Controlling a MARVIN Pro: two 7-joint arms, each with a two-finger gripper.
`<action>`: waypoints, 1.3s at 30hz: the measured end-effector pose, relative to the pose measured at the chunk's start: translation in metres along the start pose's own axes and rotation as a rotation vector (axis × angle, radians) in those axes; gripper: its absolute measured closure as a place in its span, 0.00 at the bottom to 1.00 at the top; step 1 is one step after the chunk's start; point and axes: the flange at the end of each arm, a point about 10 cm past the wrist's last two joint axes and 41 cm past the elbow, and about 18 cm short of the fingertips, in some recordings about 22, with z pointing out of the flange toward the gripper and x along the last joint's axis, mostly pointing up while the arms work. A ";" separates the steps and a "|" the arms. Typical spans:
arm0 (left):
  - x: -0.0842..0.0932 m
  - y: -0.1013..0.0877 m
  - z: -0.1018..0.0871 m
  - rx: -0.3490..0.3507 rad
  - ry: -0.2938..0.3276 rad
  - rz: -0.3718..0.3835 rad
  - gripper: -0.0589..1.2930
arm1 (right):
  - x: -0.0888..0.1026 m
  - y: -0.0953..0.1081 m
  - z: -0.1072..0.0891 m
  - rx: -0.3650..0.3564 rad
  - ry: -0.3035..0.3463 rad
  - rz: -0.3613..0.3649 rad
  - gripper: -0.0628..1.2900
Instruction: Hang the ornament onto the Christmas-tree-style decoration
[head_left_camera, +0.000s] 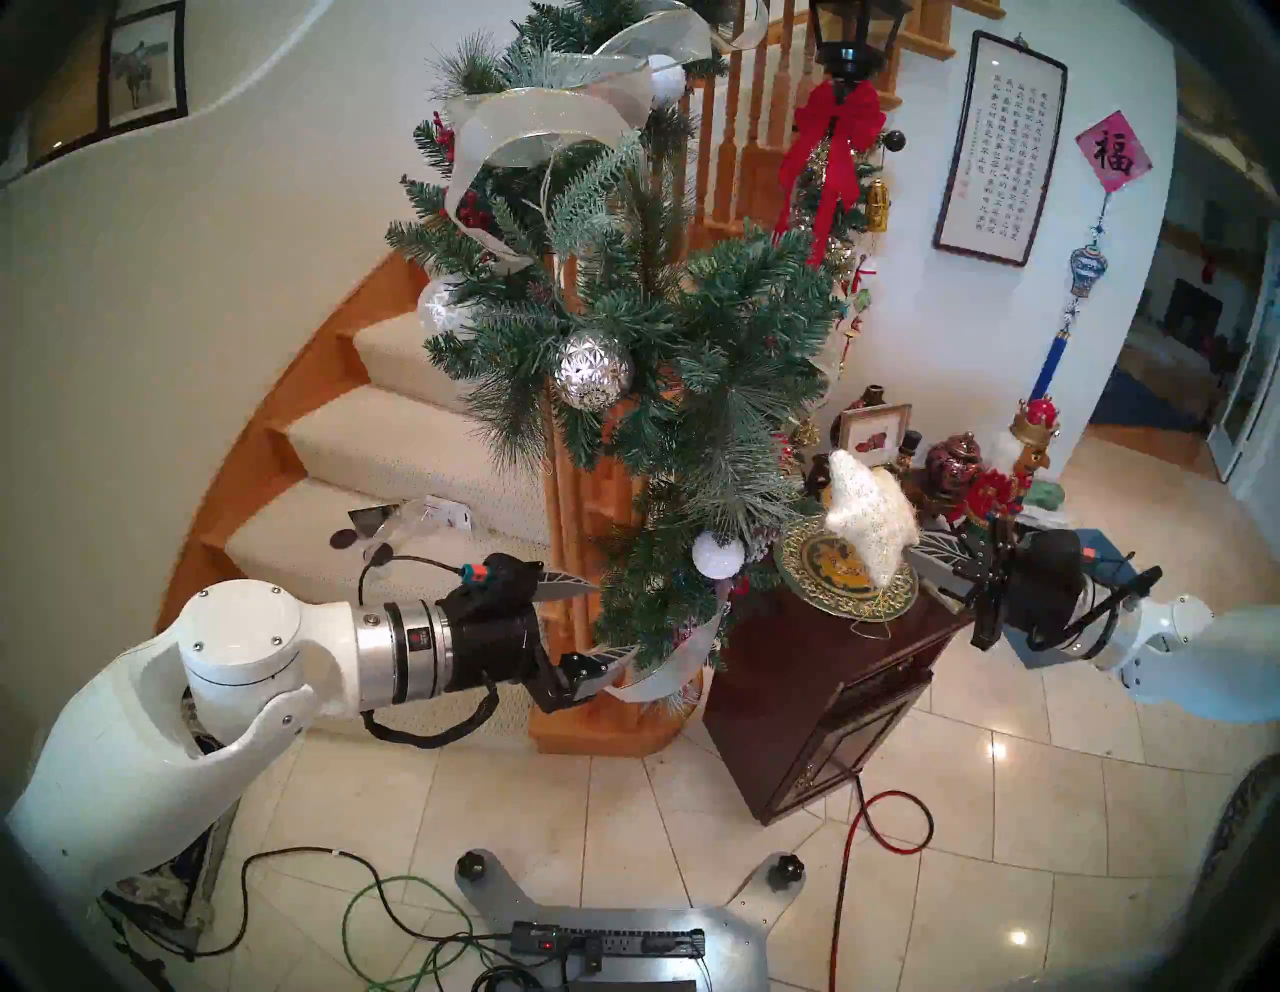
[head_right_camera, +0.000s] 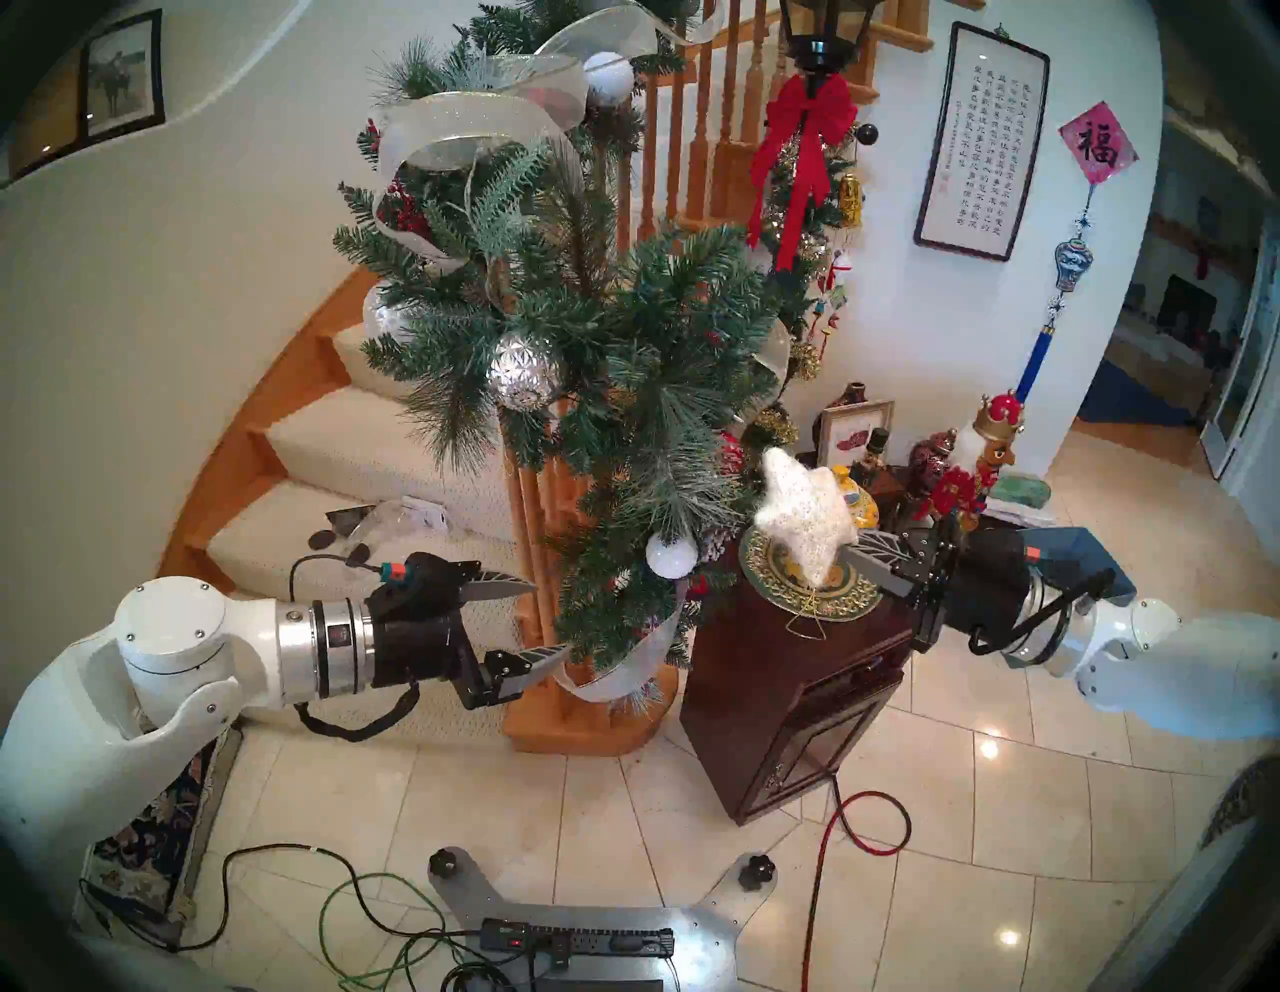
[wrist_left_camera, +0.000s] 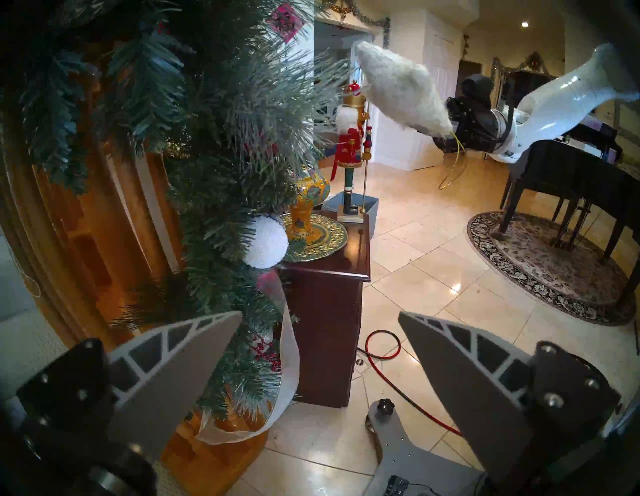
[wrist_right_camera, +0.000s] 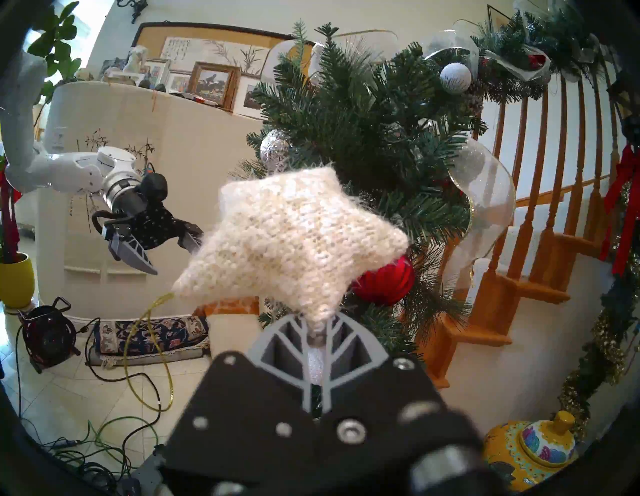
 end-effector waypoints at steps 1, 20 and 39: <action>0.000 0.000 0.001 0.001 0.001 -0.002 0.04 | 0.001 0.000 0.001 0.001 0.004 -0.002 0.98; 0.003 -0.005 0.016 -0.005 0.007 -0.023 0.04 | 0.022 -0.011 0.030 0.053 0.091 -0.003 0.98; 0.015 0.011 0.040 -0.115 0.040 -0.007 0.04 | 0.035 -0.029 0.050 0.101 0.152 0.026 0.98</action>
